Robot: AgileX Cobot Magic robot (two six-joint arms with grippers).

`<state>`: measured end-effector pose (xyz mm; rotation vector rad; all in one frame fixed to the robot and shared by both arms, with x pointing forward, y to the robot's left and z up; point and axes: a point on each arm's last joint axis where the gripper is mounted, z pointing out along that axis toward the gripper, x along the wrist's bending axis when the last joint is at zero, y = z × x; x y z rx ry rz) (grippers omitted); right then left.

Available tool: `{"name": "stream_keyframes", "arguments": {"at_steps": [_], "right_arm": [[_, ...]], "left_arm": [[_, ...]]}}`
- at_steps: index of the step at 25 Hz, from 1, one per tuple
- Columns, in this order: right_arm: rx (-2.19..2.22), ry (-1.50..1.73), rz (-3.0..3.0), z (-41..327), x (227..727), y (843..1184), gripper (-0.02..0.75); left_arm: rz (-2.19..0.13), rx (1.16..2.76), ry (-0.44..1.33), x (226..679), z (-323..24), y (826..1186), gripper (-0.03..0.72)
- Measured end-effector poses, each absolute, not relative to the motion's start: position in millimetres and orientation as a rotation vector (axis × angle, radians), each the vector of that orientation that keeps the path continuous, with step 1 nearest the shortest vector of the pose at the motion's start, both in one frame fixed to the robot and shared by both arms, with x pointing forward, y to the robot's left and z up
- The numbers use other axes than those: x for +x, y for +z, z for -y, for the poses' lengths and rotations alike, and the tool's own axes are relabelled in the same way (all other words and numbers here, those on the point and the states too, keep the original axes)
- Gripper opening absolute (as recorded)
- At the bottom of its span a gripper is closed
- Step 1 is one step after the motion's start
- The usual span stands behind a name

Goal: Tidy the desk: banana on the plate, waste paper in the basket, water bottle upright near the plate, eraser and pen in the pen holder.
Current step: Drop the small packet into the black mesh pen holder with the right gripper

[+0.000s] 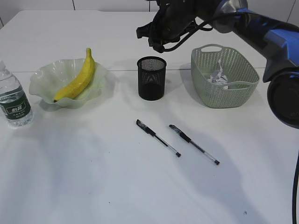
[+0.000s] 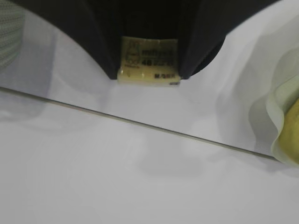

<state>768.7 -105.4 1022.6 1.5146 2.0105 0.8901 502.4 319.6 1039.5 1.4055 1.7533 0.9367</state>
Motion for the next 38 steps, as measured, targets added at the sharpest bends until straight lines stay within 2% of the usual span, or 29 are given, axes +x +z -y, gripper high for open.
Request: {"name": "stream_keyframes", "arguments": {"at_steps": [9, 27, 38], "right_arm": [[1.562, 0.838, -2.062, 104, 769, 1003, 0.258], [1.626, 0.792, -2.122, 104, 763, 999, 0.259], [1.631, 0.786, -2.148, 103, 761, 998, 0.298]], "left_arm": [[-1.753, 1.406, 0.937, 502, -320, 1039, 0.254], [-1.753, 1.406, 0.937, 502, -320, 1039, 0.254], [-1.753, 1.406, 0.937, 502, -320, 1039, 0.254]]}}
